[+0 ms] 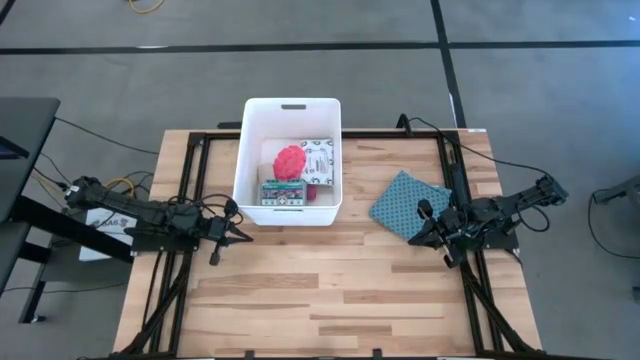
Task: Pick & place medical supplies in basket/bin
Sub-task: Return to Home Position
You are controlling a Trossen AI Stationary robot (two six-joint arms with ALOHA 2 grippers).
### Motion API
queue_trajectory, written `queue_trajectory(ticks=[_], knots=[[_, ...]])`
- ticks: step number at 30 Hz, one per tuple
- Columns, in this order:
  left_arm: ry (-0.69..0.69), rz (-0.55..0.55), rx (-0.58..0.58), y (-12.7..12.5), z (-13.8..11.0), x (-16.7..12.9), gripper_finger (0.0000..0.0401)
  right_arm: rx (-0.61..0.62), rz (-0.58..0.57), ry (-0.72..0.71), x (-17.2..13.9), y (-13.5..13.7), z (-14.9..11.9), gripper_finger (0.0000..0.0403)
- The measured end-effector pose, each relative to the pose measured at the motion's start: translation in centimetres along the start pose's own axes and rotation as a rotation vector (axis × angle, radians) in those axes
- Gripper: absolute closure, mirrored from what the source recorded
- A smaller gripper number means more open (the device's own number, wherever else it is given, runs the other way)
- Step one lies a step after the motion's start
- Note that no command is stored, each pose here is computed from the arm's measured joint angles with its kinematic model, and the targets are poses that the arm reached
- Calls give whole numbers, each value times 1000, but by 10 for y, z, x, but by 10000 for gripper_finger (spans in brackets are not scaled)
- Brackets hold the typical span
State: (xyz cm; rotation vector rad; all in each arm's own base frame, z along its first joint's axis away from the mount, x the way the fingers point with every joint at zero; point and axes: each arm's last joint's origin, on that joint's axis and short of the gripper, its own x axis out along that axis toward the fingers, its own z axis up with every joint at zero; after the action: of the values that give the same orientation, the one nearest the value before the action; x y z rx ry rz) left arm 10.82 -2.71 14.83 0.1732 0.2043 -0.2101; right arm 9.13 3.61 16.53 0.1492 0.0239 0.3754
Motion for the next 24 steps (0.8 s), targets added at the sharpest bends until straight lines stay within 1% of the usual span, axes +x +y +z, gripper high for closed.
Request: queue_trajectory(ticks=[24], knots=[[1,0,-3,0,0,0,401,0,0,0,0,0,0,403]])
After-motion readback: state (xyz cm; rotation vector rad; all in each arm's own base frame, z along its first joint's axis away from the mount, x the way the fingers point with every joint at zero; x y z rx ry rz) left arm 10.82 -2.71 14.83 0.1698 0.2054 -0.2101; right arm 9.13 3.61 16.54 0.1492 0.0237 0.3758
